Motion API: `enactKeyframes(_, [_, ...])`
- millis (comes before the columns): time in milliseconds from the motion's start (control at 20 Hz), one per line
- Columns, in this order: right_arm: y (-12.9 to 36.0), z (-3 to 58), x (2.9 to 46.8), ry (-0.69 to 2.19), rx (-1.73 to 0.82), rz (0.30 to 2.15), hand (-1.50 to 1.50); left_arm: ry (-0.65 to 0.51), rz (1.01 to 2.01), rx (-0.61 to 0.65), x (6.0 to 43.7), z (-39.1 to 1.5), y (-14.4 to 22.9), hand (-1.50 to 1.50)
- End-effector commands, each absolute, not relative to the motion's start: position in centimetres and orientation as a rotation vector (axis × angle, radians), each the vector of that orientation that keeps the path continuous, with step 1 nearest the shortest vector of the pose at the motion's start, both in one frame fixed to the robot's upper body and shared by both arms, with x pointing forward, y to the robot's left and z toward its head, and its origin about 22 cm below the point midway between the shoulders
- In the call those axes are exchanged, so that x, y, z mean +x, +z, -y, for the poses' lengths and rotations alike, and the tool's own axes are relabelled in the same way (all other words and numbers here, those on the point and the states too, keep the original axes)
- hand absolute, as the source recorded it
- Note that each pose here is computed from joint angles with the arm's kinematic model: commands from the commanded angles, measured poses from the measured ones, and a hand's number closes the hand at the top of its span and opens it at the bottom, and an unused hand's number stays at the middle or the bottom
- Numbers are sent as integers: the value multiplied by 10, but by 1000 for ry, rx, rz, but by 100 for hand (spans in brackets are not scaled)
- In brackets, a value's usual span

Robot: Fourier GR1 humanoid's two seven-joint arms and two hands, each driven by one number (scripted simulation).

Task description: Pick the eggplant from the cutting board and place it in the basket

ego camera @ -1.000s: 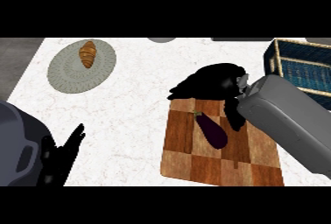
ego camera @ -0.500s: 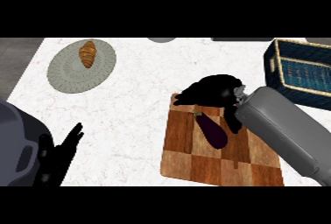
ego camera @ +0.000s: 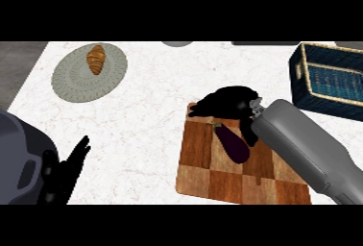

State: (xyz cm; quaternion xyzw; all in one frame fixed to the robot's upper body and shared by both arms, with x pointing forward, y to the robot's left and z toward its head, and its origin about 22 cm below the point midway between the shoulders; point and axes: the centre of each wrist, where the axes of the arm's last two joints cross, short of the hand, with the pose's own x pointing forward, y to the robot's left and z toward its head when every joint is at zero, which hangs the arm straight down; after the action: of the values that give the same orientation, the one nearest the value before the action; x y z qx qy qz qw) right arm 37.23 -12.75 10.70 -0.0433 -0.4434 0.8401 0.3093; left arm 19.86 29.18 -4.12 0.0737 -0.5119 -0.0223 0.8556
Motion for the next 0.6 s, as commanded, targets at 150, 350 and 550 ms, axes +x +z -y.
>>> enactKeyframes(150, [94, 133, 368, 2227, -93, 1189, -150, -53, 1014, 171, 190, -285, -54, 0])
enactKeyframes(350, [69, 131, 375, 2293, -164, 1103, -150, -45, 1017, 150, 205, -300, -34, 0])
enactKeyframes(550, [60, 122, 363, 2334, -186, 1029, -150, -43, 1022, 177, 204, -302, -47, 0])
